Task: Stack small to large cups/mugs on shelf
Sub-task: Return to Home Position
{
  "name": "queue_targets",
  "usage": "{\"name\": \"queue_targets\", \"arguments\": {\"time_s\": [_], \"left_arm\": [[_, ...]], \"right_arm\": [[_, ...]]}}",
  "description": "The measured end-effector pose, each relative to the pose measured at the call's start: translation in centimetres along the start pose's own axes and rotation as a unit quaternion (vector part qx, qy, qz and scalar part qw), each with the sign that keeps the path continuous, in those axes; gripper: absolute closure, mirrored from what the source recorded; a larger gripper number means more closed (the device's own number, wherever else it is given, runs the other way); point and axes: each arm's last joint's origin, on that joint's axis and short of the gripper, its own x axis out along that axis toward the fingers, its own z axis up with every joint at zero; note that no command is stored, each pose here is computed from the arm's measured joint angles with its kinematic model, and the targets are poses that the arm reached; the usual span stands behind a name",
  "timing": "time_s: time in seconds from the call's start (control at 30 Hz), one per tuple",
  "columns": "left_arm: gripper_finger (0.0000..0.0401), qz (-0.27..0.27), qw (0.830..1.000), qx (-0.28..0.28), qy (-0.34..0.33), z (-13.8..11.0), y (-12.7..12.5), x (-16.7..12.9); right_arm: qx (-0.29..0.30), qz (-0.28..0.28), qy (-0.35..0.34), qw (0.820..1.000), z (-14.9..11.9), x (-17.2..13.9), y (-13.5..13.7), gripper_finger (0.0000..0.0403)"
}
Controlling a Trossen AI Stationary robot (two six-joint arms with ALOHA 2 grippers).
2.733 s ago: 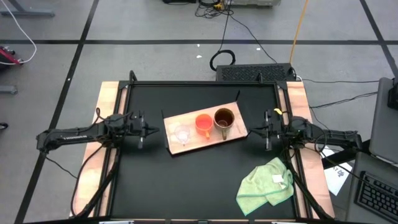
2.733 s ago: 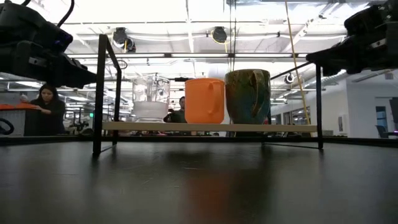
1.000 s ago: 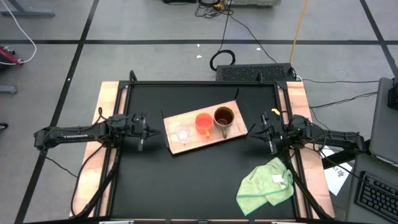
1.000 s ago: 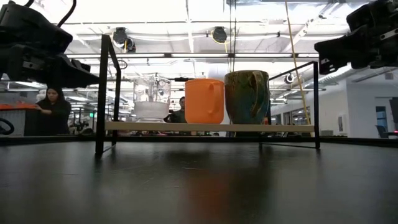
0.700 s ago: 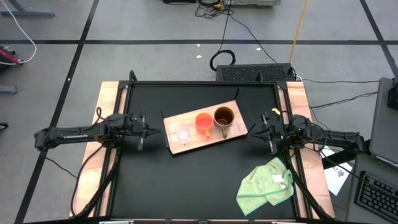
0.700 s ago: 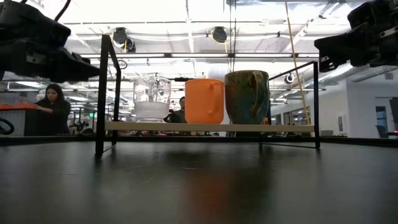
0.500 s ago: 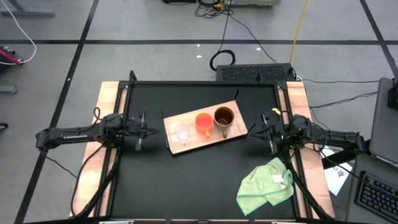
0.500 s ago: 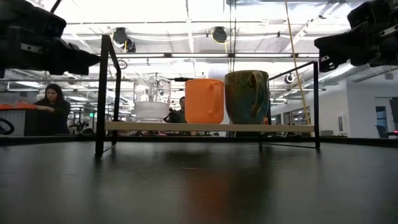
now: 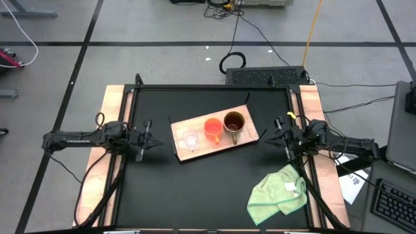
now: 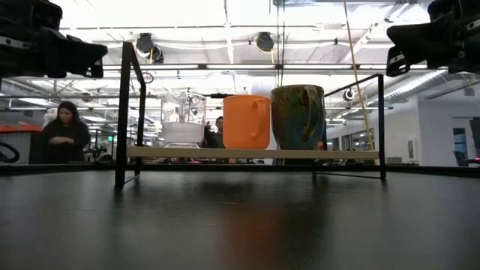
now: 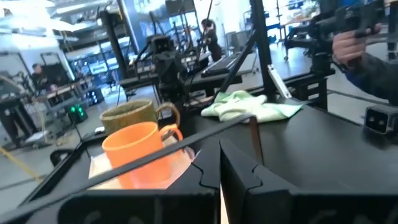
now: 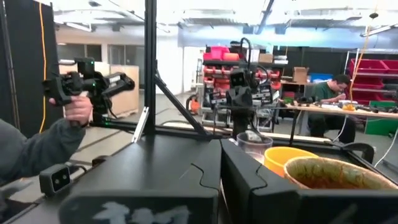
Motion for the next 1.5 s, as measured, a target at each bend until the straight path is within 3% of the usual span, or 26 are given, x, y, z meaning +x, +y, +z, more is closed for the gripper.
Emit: {"name": "queue_targets", "arguments": {"time_s": [0.27, 0.47, 0.77, 1.23, 1.5], "left_arm": [[0.0401, -0.009, 1.0, 0.011, -0.011, 0.25, -0.43, -0.12], [0.0392, -0.025, 1.0, -0.014, -0.005, 0.11, -0.57, -0.11], [0.0393, -0.015, 0.999, -0.044, -0.007, 0.17, -0.5, -0.11], [0.0374, -0.004, 0.999, -0.04, -0.003, 0.13, -0.43, -0.09], [0.0388, -0.004, 0.999, -0.04, -0.004, 0.15, -0.43, -0.09]], "right_arm": [[0.003, 0.0, 0.004, 1.0, -0.08, -0.01, 0.0, 0.0403], [0.003, 0.0, 0.003, 1.0, -0.06, -0.01, 0.01, 0.0403], [0.001, 0.0, -0.002, 1.0, 0.04, -0.01, 0.01, 0.0403], [0.004, -0.001, 0.007, 1.0, -0.15, -0.01, 0.0, 0.0403], [0.004, -0.001, 0.007, 1.0, -0.15, -0.01, 0.0, 0.0403]]}}
